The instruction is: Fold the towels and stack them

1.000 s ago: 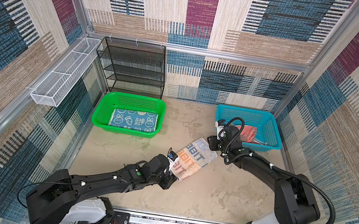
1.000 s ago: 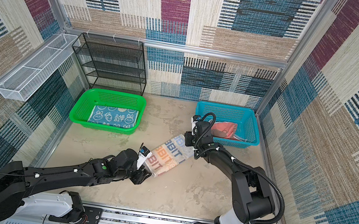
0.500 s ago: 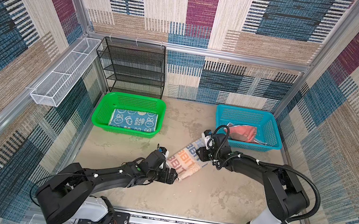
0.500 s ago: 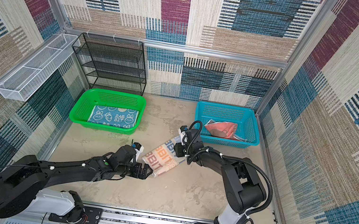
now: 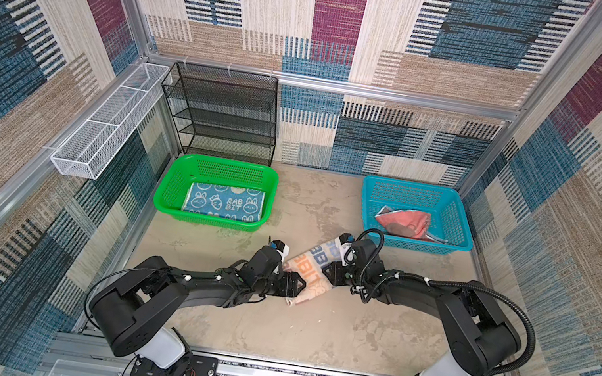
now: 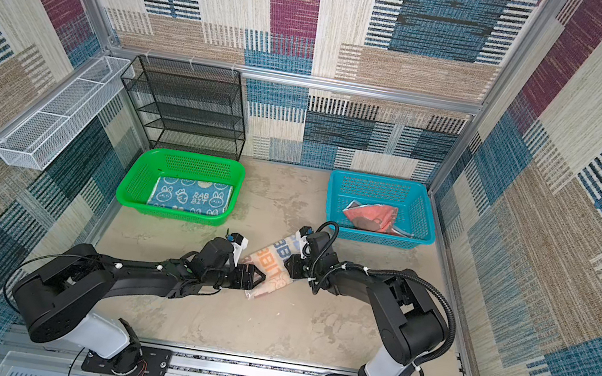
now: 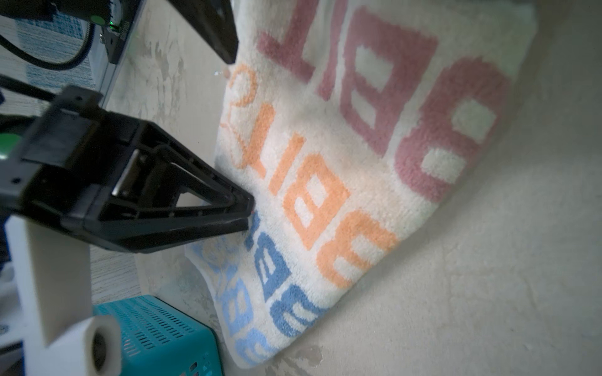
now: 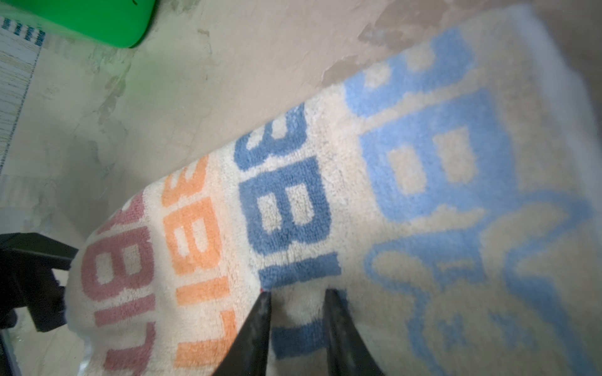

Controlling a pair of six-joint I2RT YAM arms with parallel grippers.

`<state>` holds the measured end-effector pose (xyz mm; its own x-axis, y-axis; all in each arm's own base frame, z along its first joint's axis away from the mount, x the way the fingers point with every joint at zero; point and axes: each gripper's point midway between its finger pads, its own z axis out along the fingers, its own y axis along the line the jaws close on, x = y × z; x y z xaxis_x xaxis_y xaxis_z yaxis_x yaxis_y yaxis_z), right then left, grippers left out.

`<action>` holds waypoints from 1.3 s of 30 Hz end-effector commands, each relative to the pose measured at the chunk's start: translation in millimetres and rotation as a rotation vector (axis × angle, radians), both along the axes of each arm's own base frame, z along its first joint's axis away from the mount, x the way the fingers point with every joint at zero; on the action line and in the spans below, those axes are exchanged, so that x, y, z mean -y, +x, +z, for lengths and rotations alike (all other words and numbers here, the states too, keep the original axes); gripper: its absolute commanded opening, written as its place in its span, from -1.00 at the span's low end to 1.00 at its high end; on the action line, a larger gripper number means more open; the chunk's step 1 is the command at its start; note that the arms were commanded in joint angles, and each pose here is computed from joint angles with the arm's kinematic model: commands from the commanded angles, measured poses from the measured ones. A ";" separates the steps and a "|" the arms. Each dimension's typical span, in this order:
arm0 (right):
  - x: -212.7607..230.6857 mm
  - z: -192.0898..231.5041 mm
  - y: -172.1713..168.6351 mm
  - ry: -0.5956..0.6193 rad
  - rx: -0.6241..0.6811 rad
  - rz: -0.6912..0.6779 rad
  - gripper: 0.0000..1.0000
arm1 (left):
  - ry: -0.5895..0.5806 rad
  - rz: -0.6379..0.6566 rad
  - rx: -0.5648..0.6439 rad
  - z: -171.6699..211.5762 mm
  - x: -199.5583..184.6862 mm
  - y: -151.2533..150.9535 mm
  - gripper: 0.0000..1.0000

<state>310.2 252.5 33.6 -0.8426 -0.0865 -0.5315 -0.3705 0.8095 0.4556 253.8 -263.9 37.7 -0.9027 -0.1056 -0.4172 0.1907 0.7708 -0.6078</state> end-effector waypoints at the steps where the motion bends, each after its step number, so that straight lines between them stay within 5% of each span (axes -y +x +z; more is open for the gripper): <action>1: -7.8 2.1 -6.5 0.062 -0.050 -0.005 -0.40 | 0.111 0.038 -0.123 -30.3 -21.1 -15.5 0.24; 5: -9.4 2.1 -7.8 0.073 -0.056 -0.003 -0.43 | 0.121 0.046 -0.108 -30.9 -21.7 -6.4 0.02; 13: -7.8 8.2 -5.3 0.075 -0.032 -0.015 -0.44 | 0.121 0.087 -0.099 -30.6 -29.3 16.2 -1.00; 17: -0.1 26.9 6.4 0.043 0.055 -0.050 -0.36 | 0.182 0.066 -0.074 -22.1 -30.6 32.1 -1.00; 27: 57.8 102.5 38.7 -0.131 0.372 -0.281 0.09 | 0.548 -0.101 0.027 38.7 -43.9 81.8 -1.00; 30: 60.5 101.8 36.4 -0.137 0.378 -0.283 0.09 | 0.637 -0.130 0.018 56.1 -56.8 97.4 -1.00; 39: 64.8 78.0 27.2 -0.149 0.353 -0.273 0.02 | 0.670 -0.118 0.046 125.3 -94.6 144.3 -1.00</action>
